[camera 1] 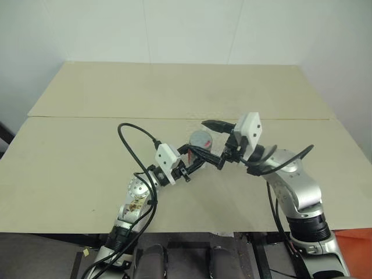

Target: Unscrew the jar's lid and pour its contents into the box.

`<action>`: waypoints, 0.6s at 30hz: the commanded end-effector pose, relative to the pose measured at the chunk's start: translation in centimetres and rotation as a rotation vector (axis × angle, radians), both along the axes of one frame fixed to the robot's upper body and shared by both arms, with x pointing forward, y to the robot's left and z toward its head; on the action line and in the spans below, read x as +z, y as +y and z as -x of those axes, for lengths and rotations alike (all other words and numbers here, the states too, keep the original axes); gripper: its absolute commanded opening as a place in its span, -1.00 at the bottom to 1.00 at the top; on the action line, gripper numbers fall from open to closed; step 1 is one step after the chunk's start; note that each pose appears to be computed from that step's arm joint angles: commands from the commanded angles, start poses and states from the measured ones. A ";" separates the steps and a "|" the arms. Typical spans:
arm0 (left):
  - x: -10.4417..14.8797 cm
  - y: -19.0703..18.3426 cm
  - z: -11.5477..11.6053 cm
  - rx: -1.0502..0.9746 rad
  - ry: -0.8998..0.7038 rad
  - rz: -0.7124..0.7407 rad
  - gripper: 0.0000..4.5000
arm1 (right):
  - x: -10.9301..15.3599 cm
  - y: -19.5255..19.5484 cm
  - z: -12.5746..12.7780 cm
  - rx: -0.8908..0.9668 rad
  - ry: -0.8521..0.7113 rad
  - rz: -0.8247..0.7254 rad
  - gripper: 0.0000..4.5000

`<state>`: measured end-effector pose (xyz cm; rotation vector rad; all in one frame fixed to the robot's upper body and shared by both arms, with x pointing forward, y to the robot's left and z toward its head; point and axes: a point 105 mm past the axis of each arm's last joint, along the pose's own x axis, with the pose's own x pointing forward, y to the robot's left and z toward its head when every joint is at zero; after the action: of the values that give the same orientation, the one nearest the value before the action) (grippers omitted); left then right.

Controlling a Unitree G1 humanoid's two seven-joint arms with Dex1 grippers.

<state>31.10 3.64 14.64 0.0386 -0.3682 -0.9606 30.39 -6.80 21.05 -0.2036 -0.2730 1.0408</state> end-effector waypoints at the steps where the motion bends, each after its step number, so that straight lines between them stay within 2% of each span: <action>1: 1.4 0.2 0.1 -0.006 -0.047 0.040 -0.13 | 1.4 -1.4 0.2 -0.048 -0.061 -0.024 0.99; 18: 1.2 1.0 -0.1 0.007 -0.044 0.044 -0.13 | 0.7 -3.2 1.1 -0.075 -0.045 -0.001 0.99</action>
<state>31.46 4.73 14.62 0.0241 -0.3681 -0.9402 29.85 -9.72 20.32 -0.2147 -0.2399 0.9708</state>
